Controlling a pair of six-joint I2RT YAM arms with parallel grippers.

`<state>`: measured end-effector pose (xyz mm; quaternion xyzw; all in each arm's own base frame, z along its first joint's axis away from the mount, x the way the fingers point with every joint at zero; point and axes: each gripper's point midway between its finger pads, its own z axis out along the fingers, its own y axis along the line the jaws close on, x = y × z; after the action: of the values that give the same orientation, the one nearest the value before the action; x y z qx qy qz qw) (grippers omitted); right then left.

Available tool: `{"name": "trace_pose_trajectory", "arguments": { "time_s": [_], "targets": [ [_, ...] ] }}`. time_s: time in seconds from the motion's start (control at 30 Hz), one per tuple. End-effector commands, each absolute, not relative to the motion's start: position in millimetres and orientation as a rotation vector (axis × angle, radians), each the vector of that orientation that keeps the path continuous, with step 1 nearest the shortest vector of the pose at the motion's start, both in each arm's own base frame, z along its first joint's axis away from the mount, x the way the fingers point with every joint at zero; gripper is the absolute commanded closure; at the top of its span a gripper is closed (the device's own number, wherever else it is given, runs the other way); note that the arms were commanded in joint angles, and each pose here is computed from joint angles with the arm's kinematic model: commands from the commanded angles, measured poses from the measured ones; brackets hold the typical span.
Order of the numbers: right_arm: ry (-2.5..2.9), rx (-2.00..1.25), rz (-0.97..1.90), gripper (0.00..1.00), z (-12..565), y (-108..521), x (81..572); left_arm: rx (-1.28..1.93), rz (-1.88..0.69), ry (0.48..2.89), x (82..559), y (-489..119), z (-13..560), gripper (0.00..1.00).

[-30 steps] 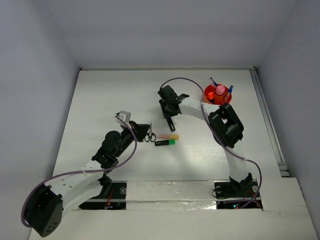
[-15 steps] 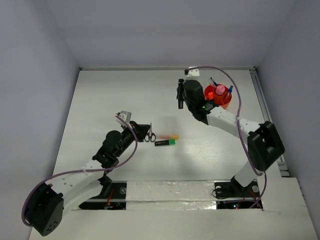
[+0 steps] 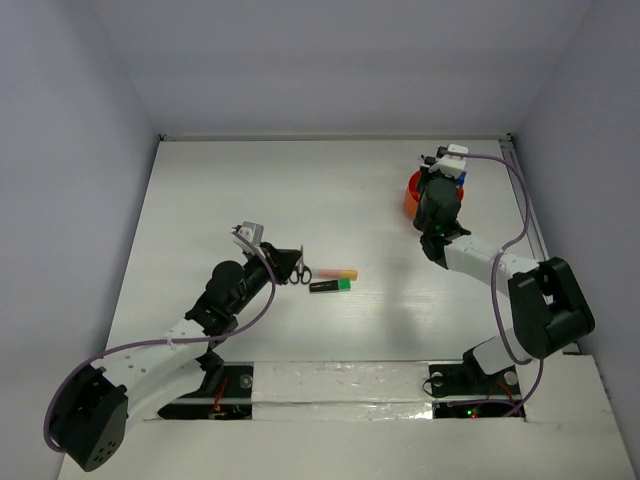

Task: Sort the stationery into containers
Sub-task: Place the pen in the storage box.

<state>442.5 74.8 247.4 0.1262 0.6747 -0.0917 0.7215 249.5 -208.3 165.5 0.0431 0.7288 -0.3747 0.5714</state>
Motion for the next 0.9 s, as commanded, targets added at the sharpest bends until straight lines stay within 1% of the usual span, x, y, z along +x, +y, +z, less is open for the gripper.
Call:
{"name": "trace_pose_trajectory", "arguments": {
  "time_s": [0.0,0.17,0.43,0.7,0.87],
  "targets": [
    [1.34,0.391,-0.23,0.96,281.8,51.2,445.3,0.109,-0.919,1.629,250.1,-213.5,188.4,0.96],
    [1.352,0.396,-0.281,0.96,272.7,42.7,453.2,0.107,-0.915,1.63,250.1,-212.8,187.8,0.96],
    [1.413,0.375,-0.32,0.96,240.2,44.9,461.5,0.11,-0.913,1.636,250.6,-213.4,187.4,0.96],
    [1.404,0.372,-0.373,0.96,236.8,38.9,467.5,0.116,-0.913,1.633,250.3,-213.7,188.2,0.96],
    [1.428,0.368,-0.4,0.96,223.9,38.1,470.0,0.119,-0.914,1.637,250.2,-214.3,187.6,0.96]
  ]
}}
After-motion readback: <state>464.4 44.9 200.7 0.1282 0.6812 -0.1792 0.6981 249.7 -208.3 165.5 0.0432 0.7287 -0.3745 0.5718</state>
